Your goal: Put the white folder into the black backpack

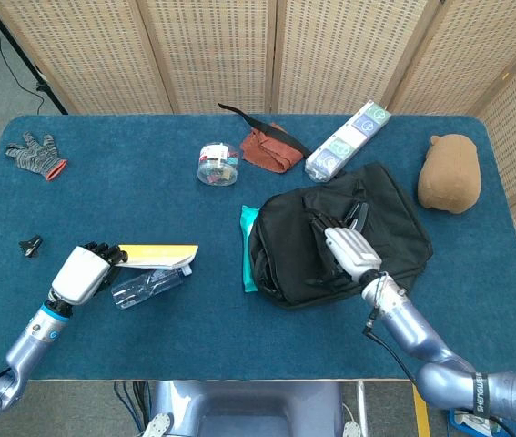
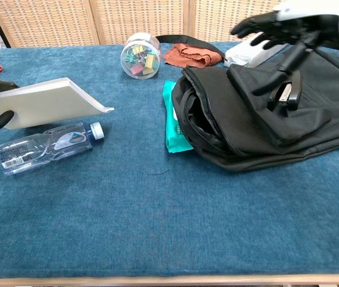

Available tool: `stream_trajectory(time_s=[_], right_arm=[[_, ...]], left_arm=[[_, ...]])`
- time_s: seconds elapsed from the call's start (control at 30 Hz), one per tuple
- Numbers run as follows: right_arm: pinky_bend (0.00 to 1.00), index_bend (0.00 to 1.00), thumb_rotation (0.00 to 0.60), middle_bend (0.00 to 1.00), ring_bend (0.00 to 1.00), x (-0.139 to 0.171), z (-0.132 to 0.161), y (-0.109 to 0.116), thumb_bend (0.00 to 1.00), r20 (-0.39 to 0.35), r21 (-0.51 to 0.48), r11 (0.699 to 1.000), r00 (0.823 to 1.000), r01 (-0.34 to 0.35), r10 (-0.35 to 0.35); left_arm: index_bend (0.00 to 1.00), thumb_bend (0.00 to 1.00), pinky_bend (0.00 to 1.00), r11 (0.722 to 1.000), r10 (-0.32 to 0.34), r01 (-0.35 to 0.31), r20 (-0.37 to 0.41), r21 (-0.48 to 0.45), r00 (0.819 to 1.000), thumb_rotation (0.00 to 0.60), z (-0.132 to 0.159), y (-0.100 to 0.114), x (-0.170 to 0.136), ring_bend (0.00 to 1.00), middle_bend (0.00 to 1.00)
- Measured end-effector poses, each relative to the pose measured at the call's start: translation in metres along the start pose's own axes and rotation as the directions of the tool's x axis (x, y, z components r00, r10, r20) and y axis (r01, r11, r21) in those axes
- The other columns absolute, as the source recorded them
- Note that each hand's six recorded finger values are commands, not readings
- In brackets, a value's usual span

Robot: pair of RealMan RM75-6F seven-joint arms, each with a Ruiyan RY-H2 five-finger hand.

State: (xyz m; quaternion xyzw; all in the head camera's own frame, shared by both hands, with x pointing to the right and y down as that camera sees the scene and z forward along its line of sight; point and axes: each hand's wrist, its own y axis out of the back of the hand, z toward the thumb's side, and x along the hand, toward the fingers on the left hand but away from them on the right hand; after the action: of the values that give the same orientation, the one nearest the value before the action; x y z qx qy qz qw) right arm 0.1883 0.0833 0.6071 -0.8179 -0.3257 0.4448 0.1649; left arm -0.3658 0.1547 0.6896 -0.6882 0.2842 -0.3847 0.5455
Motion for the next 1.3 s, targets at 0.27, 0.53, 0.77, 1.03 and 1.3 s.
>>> stream_trajectory(time_s=[0.27, 0.53, 0.77, 1.03, 1.3], right_arm=[[0.02, 0.00, 0.600, 0.00, 0.00, -0.045, 0.045, -0.004, 0.00, 0.000, -0.023, 1.000, 1.000, 0.010, -0.010], [0.02, 0.00, 0.600, 0.00, 0.00, -0.081, 0.072, -0.016, 0.00, 0.001, -0.014, 0.999, 0.999, 0.032, -0.032], [0.02, 0.00, 0.600, 0.00, 0.00, -0.098, 0.065, -0.026, 0.00, 0.037, 0.003, 0.999, 0.998, 0.043, -0.043], [0.03, 0.00, 0.600, 0.00, 0.00, -0.109, 0.041, -0.027, 0.00, 0.088, 0.059, 0.996, 0.993, 0.070, -0.075], [0.32, 0.08, 0.600, 0.06, 0.12, -0.109, 0.022, -0.023, 0.00, 0.122, 0.122, 0.987, 0.985, 0.106, -0.120]], left_arm=[[0.82, 0.64, 0.71, 1.000, 0.007, -0.007, 0.003, 0.002, 1.000, 0.600, 0.007, -0.005, -0.001, 0.60, 0.64], [0.82, 0.64, 0.71, 1.000, 0.006, -0.006, -0.004, 0.001, 1.000, 0.600, 0.005, -0.006, -0.001, 0.60, 0.64], [0.82, 0.64, 0.71, 1.000, 0.019, -0.019, -0.015, 0.005, 1.000, 0.600, 0.001, -0.003, 0.000, 0.60, 0.64], [0.82, 0.64, 0.71, 1.000, 0.024, -0.024, -0.018, 0.001, 1.000, 0.600, 0.000, -0.002, 0.001, 0.60, 0.64], [0.82, 0.64, 0.71, 1.000, 0.021, -0.022, -0.023, -0.001, 1.000, 0.600, -0.001, -0.002, 0.001, 0.60, 0.64]])
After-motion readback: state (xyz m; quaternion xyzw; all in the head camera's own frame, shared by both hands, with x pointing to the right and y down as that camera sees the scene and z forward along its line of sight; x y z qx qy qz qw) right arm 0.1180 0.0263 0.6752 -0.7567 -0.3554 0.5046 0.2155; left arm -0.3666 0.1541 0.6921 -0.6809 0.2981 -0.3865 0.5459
